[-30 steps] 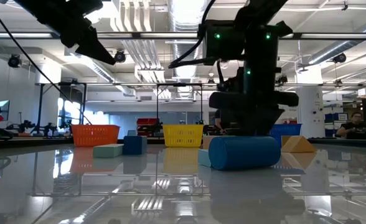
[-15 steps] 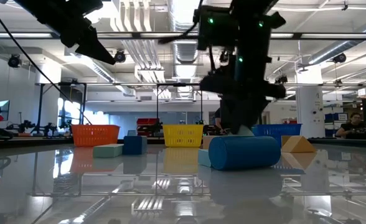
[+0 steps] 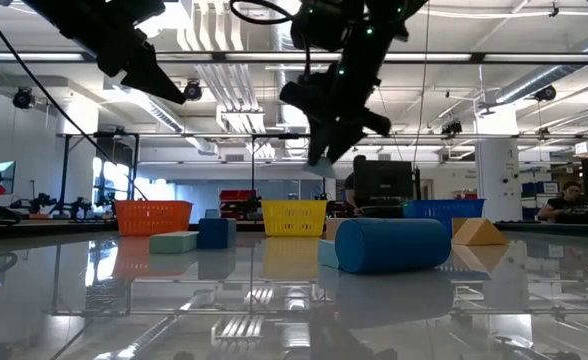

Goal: Sort & place blocks by color
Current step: Put the light blue block into the yellow bin

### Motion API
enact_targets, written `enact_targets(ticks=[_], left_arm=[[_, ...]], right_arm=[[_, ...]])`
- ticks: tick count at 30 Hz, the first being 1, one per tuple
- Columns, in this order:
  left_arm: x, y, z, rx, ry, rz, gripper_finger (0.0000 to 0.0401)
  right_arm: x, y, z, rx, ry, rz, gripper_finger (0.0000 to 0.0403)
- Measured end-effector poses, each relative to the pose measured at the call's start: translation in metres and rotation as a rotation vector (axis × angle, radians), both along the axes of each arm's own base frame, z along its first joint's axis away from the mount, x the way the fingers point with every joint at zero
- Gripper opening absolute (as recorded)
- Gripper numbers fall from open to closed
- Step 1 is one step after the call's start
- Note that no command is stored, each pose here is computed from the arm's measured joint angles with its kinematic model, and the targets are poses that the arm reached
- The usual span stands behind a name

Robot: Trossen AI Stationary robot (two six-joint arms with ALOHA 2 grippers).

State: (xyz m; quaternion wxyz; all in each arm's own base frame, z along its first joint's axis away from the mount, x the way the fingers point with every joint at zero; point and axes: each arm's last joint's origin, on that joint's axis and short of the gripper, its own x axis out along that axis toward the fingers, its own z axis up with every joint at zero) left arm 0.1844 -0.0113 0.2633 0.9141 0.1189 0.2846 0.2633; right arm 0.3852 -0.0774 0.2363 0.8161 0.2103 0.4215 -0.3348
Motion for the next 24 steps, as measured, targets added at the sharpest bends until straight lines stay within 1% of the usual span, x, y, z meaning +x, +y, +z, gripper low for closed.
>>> enact_targets(ticks=[5, 9, 12, 16, 19, 24], left_arm=[[0.0, 0.0, 0.0, 0.0, 0.0, 0.0, 0.0184], [0.0, 0.0, 0.0, 0.001, 0.002, 0.0, 0.0184], [0.0, 0.0, 0.0, 0.001, 0.001, 0.0, 0.0184], [0.0, 0.0, 0.0, 0.001, 0.002, -0.001, 0.0184], [0.0, 0.0, 0.0, 0.001, 0.002, 0.0, 0.0184], [0.0, 0.0, 0.0, 0.001, 0.002, 0.0, 0.0184]], right_arm=[[0.013, -0.037, 0.002, -0.097, -0.19, -0.013, 0.0119], [0.026, -0.054, -0.014, -0.137, -0.253, -0.023, 0.0119], [0.032, -0.062, -0.032, -0.15, -0.249, -0.045, 0.012], [0.034, -0.069, -0.052, -0.151, -0.201, -0.074, 0.0139], [0.036, -0.069, -0.054, -0.153, -0.201, -0.074, 0.015], [0.036, -0.069, -0.054, -0.156, -0.199, -0.08, 0.0155]])
